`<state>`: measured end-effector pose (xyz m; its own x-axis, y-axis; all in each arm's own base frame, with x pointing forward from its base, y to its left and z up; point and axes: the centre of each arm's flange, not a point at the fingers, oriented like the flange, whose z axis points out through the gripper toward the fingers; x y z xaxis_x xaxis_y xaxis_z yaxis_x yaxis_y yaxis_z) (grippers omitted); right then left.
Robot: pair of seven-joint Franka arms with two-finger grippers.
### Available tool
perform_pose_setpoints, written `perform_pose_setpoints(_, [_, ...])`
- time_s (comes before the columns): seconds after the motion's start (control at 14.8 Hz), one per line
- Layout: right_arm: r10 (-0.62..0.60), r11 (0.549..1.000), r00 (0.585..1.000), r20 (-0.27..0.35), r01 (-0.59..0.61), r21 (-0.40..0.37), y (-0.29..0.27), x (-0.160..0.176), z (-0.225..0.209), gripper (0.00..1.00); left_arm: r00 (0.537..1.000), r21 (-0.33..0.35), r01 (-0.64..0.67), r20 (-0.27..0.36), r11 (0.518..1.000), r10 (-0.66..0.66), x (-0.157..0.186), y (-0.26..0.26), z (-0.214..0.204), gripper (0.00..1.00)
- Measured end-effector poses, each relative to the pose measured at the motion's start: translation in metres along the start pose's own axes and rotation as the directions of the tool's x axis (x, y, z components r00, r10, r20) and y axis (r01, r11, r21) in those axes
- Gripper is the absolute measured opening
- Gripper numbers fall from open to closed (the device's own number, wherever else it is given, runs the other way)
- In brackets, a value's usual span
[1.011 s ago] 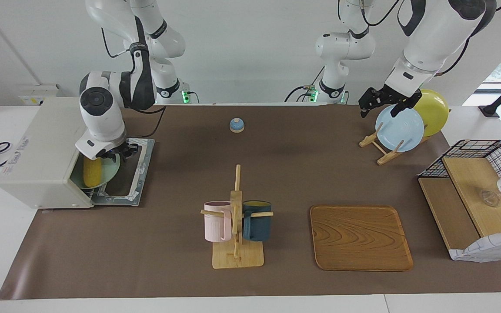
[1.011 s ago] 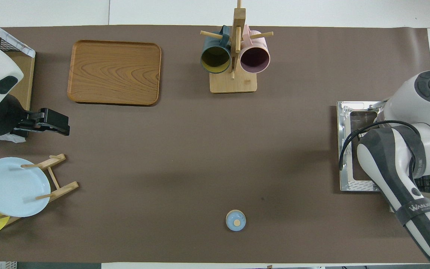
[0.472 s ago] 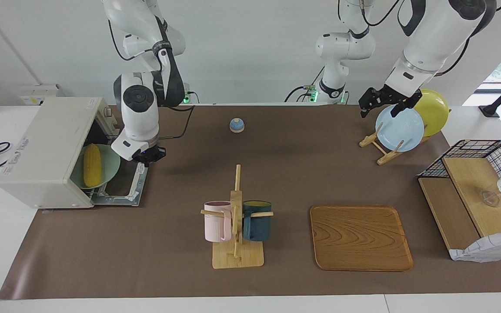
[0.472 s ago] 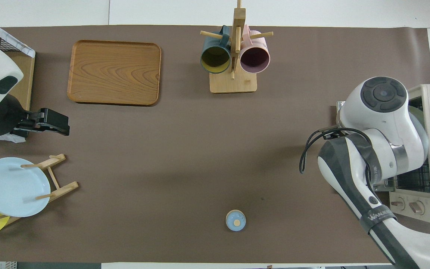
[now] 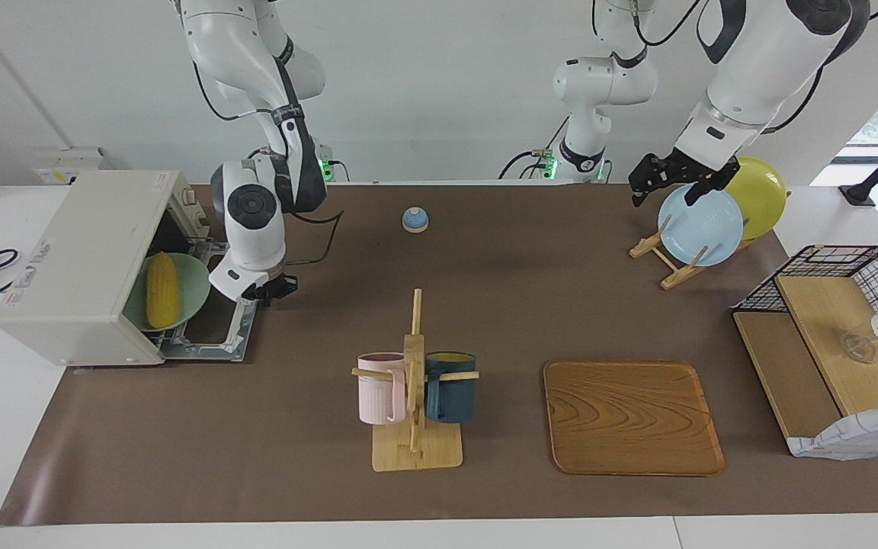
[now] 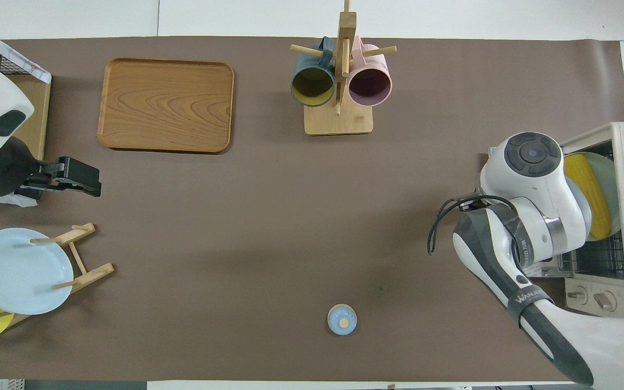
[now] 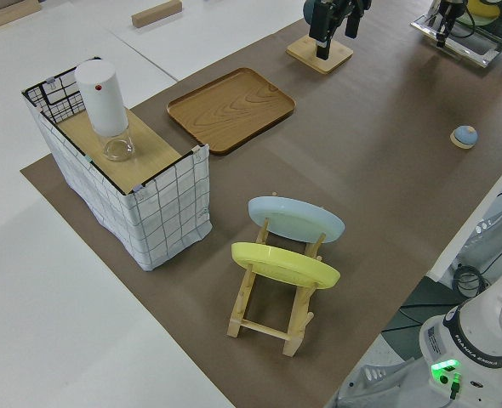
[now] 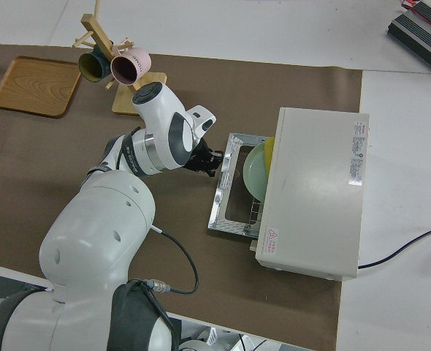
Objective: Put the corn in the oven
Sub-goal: 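Insert the corn into the oven, open the right gripper, withdraw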
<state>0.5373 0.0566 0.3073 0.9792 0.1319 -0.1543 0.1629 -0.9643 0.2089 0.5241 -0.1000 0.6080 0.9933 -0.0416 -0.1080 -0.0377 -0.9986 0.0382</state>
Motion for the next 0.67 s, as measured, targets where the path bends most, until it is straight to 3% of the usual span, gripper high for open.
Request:
perform_pose_setpoints(0.47, [0.004,1.0,1.0,0.011,-0.004,0.003,0.0034,-0.0061,0.0118,0.01,1.0,0.0,0.0,0.0,1.0,0.0,0.0,0.0,0.0,1.0])
perform_pose_setpoints(0.67, [-0.027,0.999,0.999,0.018,0.027,-0.033,0.001,-0.0073,0.0113,0.01,1.0,0.0,0.0,0.0,1.0,0.0,0.0,0.0,0.0,1.0])
